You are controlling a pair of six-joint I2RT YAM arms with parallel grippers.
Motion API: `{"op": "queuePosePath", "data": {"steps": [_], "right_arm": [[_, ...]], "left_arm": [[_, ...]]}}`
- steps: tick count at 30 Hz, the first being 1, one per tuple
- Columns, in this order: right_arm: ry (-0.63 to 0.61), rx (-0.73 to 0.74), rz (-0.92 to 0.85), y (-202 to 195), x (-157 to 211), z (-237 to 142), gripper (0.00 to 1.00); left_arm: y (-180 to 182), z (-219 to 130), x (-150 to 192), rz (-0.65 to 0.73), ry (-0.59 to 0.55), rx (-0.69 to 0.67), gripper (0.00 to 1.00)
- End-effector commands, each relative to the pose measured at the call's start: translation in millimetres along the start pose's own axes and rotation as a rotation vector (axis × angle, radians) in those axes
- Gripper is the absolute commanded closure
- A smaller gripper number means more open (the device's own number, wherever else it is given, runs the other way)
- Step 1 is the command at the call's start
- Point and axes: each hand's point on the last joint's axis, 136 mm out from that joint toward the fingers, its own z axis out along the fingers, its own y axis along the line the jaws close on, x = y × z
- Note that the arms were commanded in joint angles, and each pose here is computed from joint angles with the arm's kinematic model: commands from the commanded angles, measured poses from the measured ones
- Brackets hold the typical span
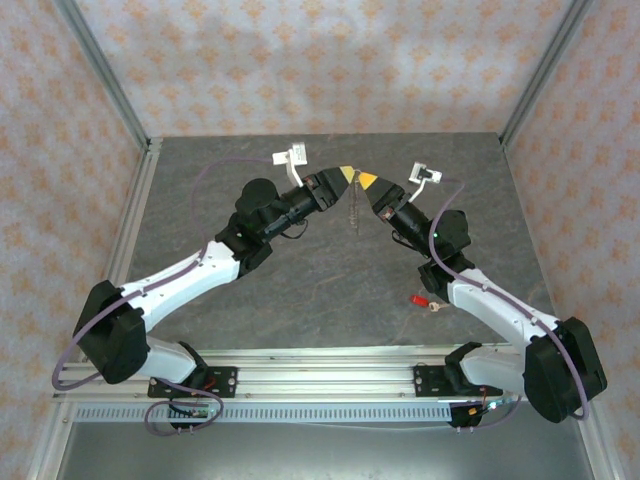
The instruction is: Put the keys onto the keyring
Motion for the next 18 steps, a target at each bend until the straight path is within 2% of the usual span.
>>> {"op": "queuePosePath", "data": {"steps": [1,15,18], "right_arm": [[-0.003,-0.077,-0.022,19.4,-0.8,-1.4,1.0],[-0.002,-0.063,-0.022,15.2,0.4,-2.1,1.0],[-0.003,-0.058,-0.022,13.6,0.8,-2.6,1.0]], "left_arm": [[-22.0,6.2,-4.0,0.015,-0.005,0.072,0.69],[-20.2,8.8,-0.6,0.019,-0.003,0.065,0.78],[-18.9,7.6,-2.4,0.018,-0.013,0.055,0.83]]}}
